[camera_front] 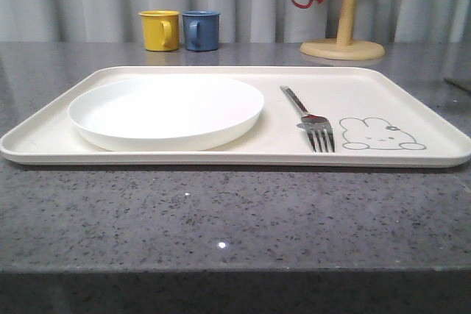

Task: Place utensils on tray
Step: 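Lower the fork onto the tray beside the plate and open the right gripper, then grasp the steel chopsticks with the right gripper and lay them beside the fork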

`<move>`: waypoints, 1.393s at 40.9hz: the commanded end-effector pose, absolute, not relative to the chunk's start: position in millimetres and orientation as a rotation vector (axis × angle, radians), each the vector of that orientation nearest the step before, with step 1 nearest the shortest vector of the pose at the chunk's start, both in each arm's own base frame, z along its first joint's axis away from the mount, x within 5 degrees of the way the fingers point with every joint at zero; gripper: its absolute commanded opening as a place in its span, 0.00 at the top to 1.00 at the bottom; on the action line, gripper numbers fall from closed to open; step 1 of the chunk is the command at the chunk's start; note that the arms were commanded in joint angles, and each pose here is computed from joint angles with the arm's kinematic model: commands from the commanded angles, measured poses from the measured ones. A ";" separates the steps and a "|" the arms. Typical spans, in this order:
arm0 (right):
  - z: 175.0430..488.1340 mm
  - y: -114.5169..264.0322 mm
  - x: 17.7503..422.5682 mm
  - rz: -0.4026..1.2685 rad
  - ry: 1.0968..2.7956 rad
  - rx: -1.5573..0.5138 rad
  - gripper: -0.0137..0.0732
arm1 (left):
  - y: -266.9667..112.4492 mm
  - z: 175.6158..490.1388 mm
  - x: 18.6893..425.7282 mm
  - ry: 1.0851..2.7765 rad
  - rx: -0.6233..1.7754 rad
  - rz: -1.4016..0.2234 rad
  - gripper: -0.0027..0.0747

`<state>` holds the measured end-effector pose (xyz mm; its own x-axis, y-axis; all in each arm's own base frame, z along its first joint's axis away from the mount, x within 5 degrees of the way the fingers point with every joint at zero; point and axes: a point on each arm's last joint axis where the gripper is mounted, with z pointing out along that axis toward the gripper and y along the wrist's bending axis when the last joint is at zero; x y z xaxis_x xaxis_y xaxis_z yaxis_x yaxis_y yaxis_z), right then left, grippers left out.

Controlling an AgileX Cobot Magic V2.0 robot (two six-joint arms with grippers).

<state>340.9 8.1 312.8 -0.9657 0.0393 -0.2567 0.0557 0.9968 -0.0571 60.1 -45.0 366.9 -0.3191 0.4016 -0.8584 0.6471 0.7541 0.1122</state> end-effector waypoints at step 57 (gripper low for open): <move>304.7 42.1 340.8 0.139 2.999 -0.108 0.80 | -47.4 379.9 62.0 1.869 0.758 -0.343 0.44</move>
